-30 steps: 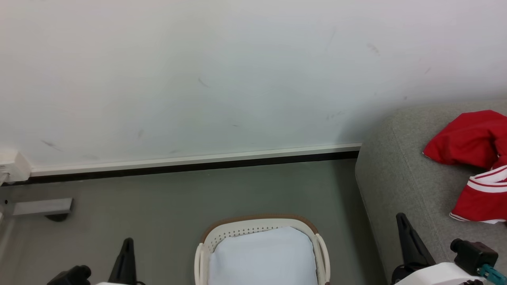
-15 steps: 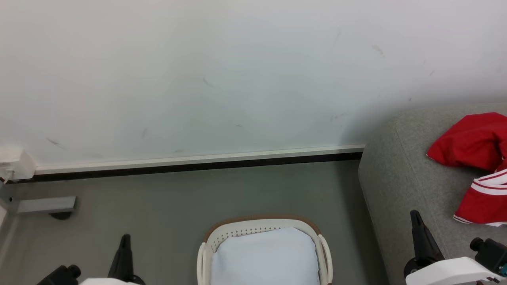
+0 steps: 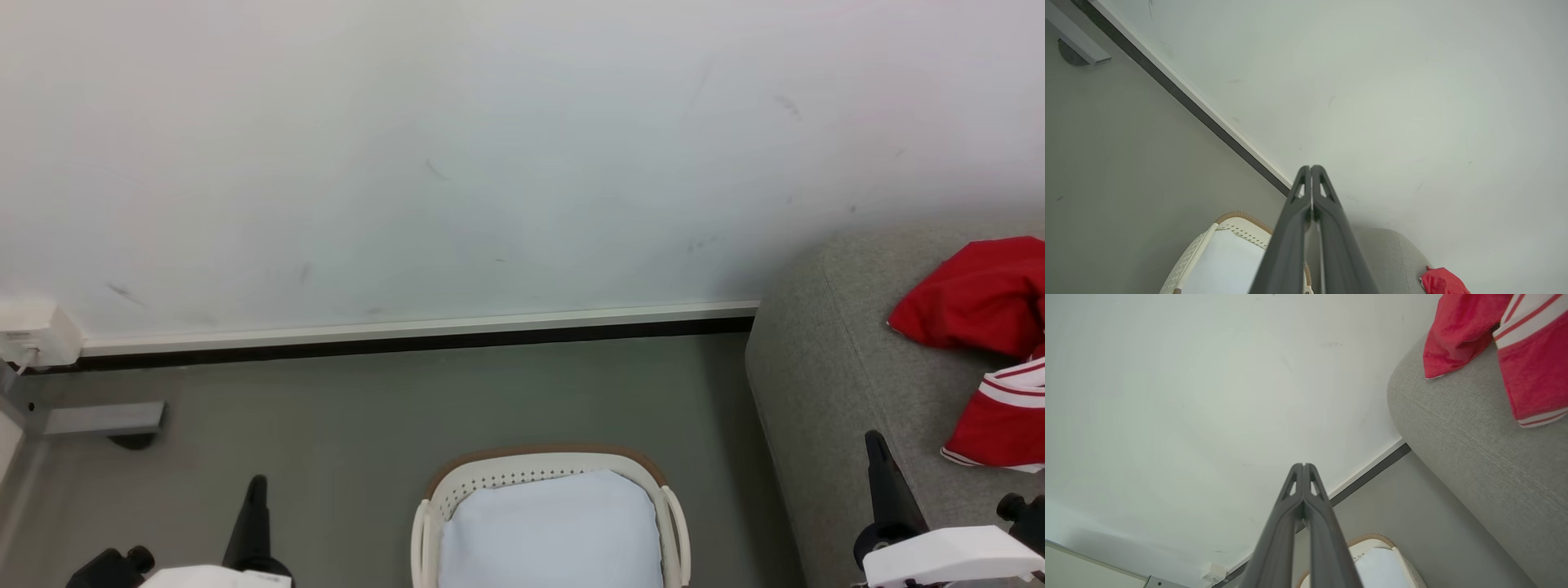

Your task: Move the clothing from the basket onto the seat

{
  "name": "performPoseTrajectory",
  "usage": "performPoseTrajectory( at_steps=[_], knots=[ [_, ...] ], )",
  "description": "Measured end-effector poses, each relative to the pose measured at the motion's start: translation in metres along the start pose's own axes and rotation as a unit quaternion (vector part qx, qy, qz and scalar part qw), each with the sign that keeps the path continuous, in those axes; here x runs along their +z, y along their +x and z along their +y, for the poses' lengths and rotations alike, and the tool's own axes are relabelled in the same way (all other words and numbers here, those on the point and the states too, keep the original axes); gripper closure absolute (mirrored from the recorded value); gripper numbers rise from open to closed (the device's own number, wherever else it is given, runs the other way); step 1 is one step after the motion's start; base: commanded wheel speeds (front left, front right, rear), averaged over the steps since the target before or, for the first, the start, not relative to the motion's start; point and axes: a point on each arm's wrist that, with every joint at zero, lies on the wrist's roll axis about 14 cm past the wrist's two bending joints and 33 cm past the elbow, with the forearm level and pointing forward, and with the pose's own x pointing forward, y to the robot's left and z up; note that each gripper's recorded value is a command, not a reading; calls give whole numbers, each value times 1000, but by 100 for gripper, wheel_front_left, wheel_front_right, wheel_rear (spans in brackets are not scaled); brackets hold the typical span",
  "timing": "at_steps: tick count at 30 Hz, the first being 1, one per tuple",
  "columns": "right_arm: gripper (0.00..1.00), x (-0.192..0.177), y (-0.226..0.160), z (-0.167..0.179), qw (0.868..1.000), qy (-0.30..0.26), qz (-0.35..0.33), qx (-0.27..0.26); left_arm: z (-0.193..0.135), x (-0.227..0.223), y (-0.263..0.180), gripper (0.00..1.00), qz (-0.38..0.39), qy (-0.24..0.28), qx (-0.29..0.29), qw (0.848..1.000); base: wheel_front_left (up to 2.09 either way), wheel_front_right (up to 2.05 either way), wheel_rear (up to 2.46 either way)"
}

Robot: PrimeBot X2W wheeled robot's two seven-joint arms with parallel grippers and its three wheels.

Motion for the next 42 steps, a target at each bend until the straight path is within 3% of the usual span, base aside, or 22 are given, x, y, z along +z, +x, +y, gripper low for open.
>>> performPoseTrajectory(
  at_steps=[19, 42],
  knots=[
    [100, 8, 3, -1, 995, 99, -6, -4, -4, 8, 0, 100, 0, -103, -6, 995, 0, 0, 0],
    [100, 14, 4, -1, 980, 198, -9, -1, -8, 18, 0, 100, -3, -212, -19, 977, 0, 0, 0]
  ],
)
